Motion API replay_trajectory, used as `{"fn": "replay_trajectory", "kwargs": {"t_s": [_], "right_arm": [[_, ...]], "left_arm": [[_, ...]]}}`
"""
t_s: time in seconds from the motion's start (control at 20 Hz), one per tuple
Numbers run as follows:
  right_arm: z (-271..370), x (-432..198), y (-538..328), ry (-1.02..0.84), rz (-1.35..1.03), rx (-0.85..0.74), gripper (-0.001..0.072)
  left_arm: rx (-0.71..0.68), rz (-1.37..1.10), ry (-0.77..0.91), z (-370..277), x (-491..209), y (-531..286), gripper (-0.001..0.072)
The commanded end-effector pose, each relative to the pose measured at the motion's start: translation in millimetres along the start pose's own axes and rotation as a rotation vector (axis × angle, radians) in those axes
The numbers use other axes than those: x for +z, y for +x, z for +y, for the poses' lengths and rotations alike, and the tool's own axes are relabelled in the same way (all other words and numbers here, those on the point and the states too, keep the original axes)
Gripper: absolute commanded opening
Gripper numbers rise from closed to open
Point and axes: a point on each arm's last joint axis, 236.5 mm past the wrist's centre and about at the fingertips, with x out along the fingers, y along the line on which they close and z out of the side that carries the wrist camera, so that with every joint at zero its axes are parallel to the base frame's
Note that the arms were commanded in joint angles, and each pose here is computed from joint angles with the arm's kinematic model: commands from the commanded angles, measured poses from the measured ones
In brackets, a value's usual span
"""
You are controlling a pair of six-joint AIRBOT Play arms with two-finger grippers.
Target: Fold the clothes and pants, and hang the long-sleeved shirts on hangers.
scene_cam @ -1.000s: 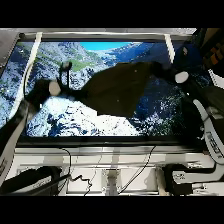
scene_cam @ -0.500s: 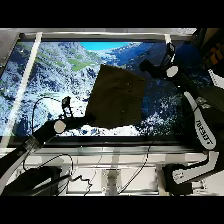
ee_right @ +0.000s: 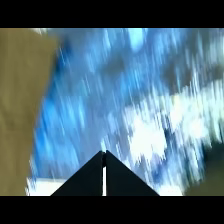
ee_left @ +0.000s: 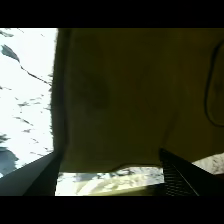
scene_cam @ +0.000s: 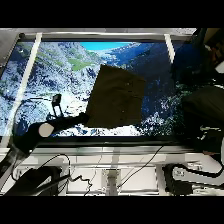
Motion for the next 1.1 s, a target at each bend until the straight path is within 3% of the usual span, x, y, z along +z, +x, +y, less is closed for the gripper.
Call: {"fn": "replay_trajectory", "kwargs": {"t_s": [0.0,0.15,0.2,0.25,0.3,0.55,0.9,1.0,1.05], "right_arm": [[-3,-87,-21,0.029,0.293,0.117,0.0050],[47,-133,4,0.105,0.400,0.368,0.0063],[63,-147,15,0.153,0.423,0.433,0.0202],[80,-164,27,0.203,0.451,0.490,0.0474],[89,-178,40,0.239,0.471,0.509,0.0578],[111,-233,95,0.296,0.487,0.442,0.0552],[145,-214,134,0.399,0.357,0.409,0.0549],[149,-205,138,0.451,0.332,0.427,0.0466],[149,-206,140,0.463,0.335,0.427,0.0465]], "left_arm": [[0.120,-0.028,0.048,42,15,-28,0.0670],[0.168,0.044,-0.028,65,3,-30,0.0644],[0.171,0.088,-0.050,68,-7,-29,0.0644],[0.173,0.123,-0.062,69,-14,-27,0.0647],[0.172,0.150,-0.073,69,-20,-25,0.0652],[0.168,0.170,-0.090,69,-24,-21,0.0651],[0.119,0.170,-0.123,57,-24,-19,0.0652],[0.078,0.181,-0.122,48,-25,-16,0.0652],[0.064,0.195,-0.127,46,-28,-12,0.0652]]}}
